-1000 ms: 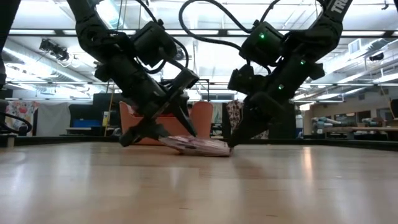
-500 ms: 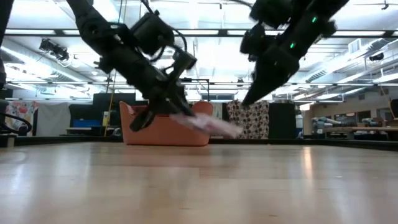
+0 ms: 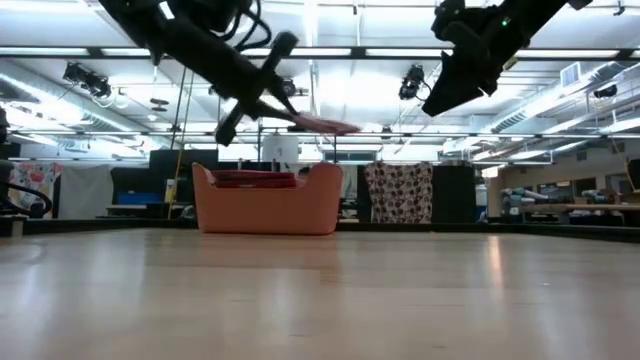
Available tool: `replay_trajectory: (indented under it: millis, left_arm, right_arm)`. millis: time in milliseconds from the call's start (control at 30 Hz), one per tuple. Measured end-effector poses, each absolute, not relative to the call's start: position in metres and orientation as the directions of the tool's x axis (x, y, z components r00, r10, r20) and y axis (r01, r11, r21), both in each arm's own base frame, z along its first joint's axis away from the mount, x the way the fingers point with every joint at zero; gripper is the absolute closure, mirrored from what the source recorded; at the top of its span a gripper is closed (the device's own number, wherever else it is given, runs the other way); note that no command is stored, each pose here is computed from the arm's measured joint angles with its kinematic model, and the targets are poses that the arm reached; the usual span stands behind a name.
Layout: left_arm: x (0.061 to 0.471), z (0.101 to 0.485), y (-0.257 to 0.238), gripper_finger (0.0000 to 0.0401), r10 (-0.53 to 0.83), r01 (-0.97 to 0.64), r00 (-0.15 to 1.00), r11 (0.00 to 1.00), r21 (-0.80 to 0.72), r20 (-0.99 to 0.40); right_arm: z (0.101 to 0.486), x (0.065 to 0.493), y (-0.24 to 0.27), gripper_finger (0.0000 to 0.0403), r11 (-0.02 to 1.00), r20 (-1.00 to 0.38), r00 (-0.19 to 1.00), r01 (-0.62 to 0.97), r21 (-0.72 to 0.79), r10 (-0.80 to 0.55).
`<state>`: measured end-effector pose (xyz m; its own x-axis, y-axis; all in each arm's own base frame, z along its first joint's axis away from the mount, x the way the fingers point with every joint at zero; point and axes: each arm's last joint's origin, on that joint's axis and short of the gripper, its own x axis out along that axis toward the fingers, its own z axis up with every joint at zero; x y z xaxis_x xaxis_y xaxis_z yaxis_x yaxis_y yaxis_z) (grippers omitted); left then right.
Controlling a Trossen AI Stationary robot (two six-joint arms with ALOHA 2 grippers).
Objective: Sort popcorn bags into baskets
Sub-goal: Put the red popcorn bag into the orange container
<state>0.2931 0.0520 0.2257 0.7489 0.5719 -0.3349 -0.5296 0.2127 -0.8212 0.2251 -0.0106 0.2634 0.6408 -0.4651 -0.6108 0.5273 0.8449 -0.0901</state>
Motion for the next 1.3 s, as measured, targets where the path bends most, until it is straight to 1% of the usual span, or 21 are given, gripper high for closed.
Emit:
replay_trajectory:
  millis: [100, 167, 300, 367, 500, 633, 767, 867, 1000, 1100, 1300]
  left_arm:
    - [0.293, 0.223, 0.058, 0.0379, 0.686, -0.466, 0.659, 0.053, -0.883, -0.307]
    - [0.291, 0.219, 0.063, 0.0379, 0.742, -0.424, 0.593, -0.041, -0.905, -0.312]
    - [0.289, 0.214, 0.075, 0.0379, 0.793, -0.305, 0.521, -0.174, -0.936, -0.316]
    - [0.287, 0.214, 0.078, 0.0379, 0.822, -0.275, 0.479, -0.192, -0.942, -0.307]
    - [0.282, 0.215, 0.088, 0.0379, 0.888, -0.256, 0.371, -0.185, -0.949, -0.273]
    - [0.278, 0.214, 0.099, 0.0379, 0.901, -0.254, 0.333, -0.198, -0.947, -0.277]
    - [0.275, 0.212, 0.103, 0.0382, 0.902, -0.282, 0.312, -0.212, -0.936, -0.298]
    - [0.272, 0.207, 0.109, 0.0381, 0.878, -0.328, 0.323, -0.246, -0.912, -0.354]
    - [0.268, 0.201, 0.113, 0.0361, 0.845, -0.374, 0.334, -0.289, -0.881, -0.418]
    - [0.267, 0.2, 0.114, 0.0349, 0.842, -0.357, 0.329, -0.308, -0.882, -0.427]
    - [0.267, 0.202, 0.116, 0.0344, 0.846, -0.332, 0.332, -0.308, -0.892, -0.416]
  right_arm:
    - [0.263, 0.226, -0.011, 0.0253, 0.845, -0.61, 0.642, 0.527, -0.09, -0.465]
    - [0.261, 0.228, -0.01, 0.0253, 0.848, -0.615, 0.641, 0.522, -0.09, -0.46]
    - [0.258, 0.232, -0.01, 0.0253, 0.856, -0.624, 0.643, 0.511, -0.083, -0.444]
    - [0.257, 0.233, -0.009, 0.0253, 0.864, -0.631, 0.648, 0.498, -0.072, -0.426]
    - [0.256, 0.236, -0.009, 0.0253, 0.871, -0.628, 0.661, 0.489, -0.056, -0.412]
    - [0.258, 0.239, -0.009, 0.0253, 0.882, -0.605, 0.686, 0.468, -0.059, -0.404]
    - [0.26, 0.24, -0.009, 0.0253, 0.888, -0.589, 0.7, 0.456, -0.065, -0.403]
    - [0.261, 0.241, -0.009, 0.0253, 0.89, -0.583, 0.705, 0.451, -0.069, -0.403]
    - [0.261, 0.241, -0.009, 0.0253, 0.894, -0.581, 0.707, 0.441, -0.082, -0.402]
    - [0.261, 0.241, -0.009, 0.0253, 0.894, -0.58, 0.708, 0.439, -0.084, -0.402]
    - [0.261, 0.241, -0.008, 0.0253, 0.896, -0.579, 0.71, 0.437, -0.081, -0.399]
